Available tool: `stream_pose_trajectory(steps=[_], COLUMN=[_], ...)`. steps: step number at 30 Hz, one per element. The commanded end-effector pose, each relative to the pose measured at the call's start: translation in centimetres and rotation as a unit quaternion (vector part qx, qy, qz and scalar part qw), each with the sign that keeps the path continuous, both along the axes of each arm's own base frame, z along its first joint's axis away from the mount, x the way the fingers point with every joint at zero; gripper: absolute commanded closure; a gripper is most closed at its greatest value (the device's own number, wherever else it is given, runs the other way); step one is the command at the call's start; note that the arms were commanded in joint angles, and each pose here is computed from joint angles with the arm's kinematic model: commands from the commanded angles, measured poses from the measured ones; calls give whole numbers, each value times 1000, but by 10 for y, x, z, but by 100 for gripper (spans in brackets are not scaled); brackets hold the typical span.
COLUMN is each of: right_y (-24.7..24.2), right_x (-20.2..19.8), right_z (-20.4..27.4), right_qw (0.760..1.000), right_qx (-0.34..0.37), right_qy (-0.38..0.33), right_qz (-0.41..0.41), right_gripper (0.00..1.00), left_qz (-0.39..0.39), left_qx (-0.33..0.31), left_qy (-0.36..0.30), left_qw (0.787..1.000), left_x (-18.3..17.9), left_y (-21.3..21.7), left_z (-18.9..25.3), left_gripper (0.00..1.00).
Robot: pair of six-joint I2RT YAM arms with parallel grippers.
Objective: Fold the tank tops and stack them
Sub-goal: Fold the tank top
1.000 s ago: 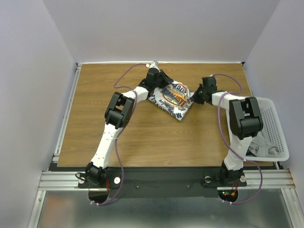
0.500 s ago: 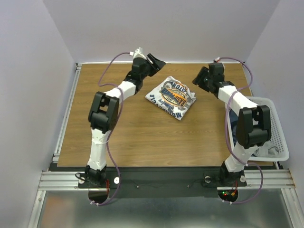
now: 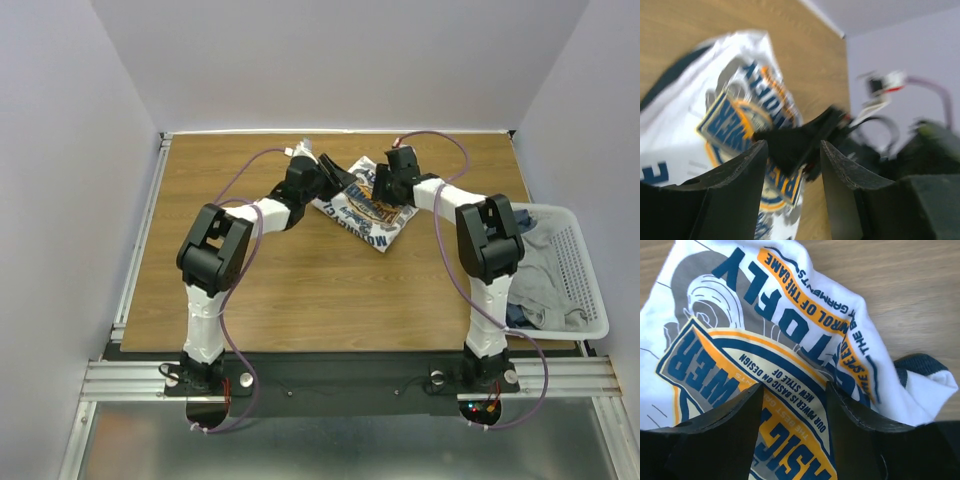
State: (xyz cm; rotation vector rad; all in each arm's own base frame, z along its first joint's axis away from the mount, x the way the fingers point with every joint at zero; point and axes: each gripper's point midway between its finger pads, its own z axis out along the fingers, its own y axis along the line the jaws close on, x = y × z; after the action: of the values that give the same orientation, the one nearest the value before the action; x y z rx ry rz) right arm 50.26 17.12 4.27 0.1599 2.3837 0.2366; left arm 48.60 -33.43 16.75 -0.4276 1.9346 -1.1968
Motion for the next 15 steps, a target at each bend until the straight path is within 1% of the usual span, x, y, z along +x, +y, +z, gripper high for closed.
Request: stream_pose_trajectory(steps=[1, 2, 3, 5, 6, 7, 8, 11, 12, 15], right_y=[-32, -31, -27, -19, -4, 4, 32, 75, 107, 149], right_x=[-3, -9, -25, -43, -62, -71, -81, -112, -121, -135], right_z=[-4, -9, -17, -26, -29, -31, -25, -17, -8, 11], right_qw=[998, 998, 998, 996, 995, 994, 993, 987, 981, 972], right_qx=[-49, -43, -22, 7, 31, 39, 68, 135, 178, 230], right_qy=[10, 19, 39, 62, 74, 78, 69, 70, 63, 50], right_qz=[-41, -45, -49, -58, -62, -63, -60, -43, -34, -16], right_gripper=[41, 41, 41, 42, 42, 42, 42, 42, 42, 41], left_qz=[-45, -43, -33, -23, -13, -8, -4, 12, 19, 23], left_qx=[2, 13, 21, 35, 44, 48, 52, 66, 70, 82], left_qy=[12, 24, 30, 44, 48, 51, 53, 60, 60, 62], left_qw=[999, 999, 999, 998, 998, 998, 997, 996, 996, 994], left_x=[-13, -15, -14, -16, -14, -15, -15, -11, -9, -7], left_y=[-20, -17, -14, -7, -2, 0, 4, 20, 26, 44], left_z=[-11, -18, -23, -29, -33, -34, -35, -36, -34, -35], left_gripper=[44, 44, 44, 44, 44, 44, 44, 44, 44, 44])
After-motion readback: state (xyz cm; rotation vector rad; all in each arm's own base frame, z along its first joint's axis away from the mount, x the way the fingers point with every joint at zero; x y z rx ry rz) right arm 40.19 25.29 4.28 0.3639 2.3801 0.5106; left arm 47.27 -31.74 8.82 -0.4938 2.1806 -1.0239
